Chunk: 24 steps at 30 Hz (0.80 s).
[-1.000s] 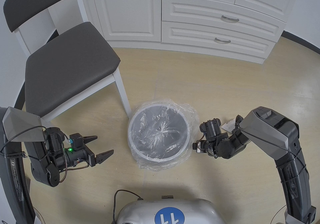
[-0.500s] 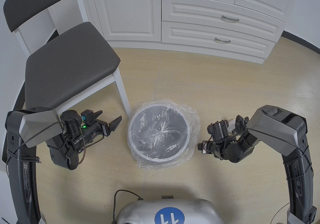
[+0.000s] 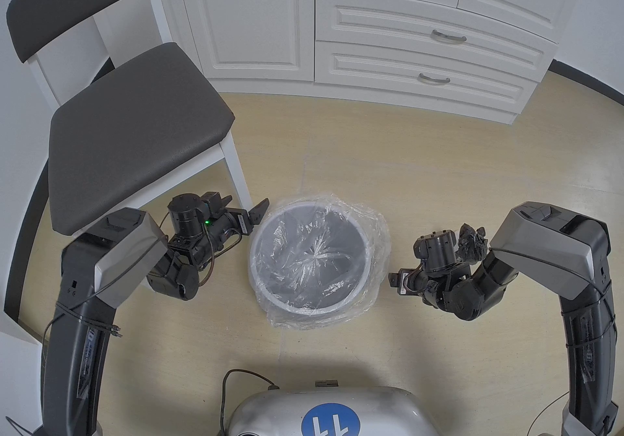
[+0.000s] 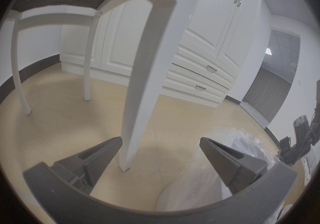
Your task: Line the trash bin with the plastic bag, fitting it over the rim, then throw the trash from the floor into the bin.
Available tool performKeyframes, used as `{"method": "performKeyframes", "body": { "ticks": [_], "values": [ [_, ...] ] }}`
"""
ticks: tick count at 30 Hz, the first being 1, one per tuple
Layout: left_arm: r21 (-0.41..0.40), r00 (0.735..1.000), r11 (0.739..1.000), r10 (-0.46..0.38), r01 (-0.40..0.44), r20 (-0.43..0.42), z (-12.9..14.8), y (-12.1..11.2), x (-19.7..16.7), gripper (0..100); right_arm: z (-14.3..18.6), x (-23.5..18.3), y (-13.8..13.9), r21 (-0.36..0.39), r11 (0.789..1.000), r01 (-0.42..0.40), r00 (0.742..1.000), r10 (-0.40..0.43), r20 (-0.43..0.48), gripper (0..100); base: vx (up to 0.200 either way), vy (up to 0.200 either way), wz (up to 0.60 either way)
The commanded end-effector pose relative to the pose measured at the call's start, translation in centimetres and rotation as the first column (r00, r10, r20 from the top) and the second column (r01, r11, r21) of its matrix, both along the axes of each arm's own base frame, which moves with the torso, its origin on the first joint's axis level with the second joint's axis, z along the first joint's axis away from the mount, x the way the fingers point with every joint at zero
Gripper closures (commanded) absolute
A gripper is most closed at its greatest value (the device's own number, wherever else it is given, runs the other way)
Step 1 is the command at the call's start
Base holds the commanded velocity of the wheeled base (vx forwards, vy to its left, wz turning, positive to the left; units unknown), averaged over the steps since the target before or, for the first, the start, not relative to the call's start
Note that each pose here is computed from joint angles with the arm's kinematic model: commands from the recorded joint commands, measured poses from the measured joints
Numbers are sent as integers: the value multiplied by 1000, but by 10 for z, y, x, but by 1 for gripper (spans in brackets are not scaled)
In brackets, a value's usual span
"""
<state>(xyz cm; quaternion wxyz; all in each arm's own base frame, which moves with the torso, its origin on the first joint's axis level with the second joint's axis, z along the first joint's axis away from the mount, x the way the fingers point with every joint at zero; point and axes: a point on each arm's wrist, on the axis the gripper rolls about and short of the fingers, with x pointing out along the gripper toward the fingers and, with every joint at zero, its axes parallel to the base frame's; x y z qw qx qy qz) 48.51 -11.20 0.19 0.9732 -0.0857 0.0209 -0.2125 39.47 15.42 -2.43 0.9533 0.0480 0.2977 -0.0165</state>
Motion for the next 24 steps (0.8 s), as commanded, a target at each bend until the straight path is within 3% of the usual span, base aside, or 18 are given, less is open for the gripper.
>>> {"method": "performKeyframes", "body": {
  "ticks": [1, 17, 21, 24],
  "values": [
    [-8, 998, 1000, -6, 6, -60, -40, -12, 13, 0, 6, -1, -3, 10, 1000, -2, 1000, 2, 13, 0, 0, 0, 0],
    [23, 984, 1000, -3, 7, -176, -78, -7, -2, 0, 15, -4, -7, 22, 1000, -11, 1000, 11, 15, 0, 0, 0, 0],
    [56, 981, 998, -2, 13, -196, -86, -4, -6, 0, 11, -5, -4, 24, 999, -26, 1000, 26, 6, 0, 0, 0, 0],
    [133, 983, 991, 12, 13, -182, -89, 3, -7, 0, 7, -6, -1, 20, 999, -34, 999, 34, -4, 0, 0, 0, 0]
  ]
}}
